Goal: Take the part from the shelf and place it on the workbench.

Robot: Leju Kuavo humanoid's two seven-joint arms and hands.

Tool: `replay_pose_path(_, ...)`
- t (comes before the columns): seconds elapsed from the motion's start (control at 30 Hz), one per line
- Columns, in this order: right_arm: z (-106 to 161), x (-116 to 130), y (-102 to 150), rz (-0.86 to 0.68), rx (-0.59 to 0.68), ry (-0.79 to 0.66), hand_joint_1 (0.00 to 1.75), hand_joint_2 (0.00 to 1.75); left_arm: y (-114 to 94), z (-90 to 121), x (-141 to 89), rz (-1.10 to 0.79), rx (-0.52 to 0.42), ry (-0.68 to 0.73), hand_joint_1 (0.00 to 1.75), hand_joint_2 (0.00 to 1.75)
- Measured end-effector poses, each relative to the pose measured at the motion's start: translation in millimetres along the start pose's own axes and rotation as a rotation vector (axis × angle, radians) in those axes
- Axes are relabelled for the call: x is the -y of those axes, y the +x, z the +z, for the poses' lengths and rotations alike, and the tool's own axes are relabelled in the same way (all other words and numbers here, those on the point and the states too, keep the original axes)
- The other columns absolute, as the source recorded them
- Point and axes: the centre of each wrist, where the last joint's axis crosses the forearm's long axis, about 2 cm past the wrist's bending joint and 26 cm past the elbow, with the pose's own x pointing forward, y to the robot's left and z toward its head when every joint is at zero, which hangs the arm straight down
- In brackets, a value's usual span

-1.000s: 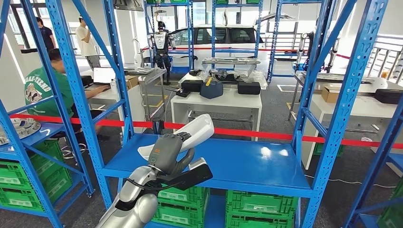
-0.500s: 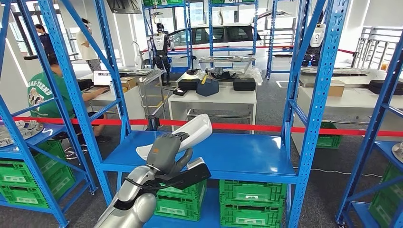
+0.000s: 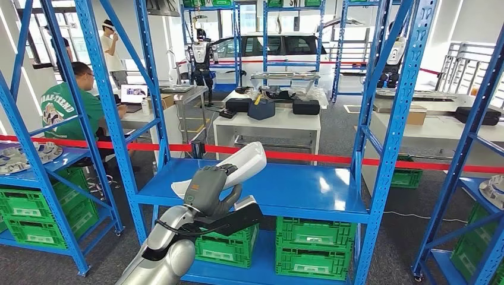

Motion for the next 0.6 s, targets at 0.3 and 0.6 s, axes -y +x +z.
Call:
replay_pose_path(0.3, 0.1, -1.6, 0.0, 0.008, 0.001, 0.008, 0.00, 0.00, -2.1, 1.1, -1.4, 0.000, 0.013, 0.002, 1.75, 1.75)
replay_pose_path(0.6, 0.2, -3.2, -0.1, 0.006, 0.001, 0.016, 0.00, 0.00, -4.6, 3.2, -0.8, -0.009, 0.021, 0.002, 1.75, 1.75)
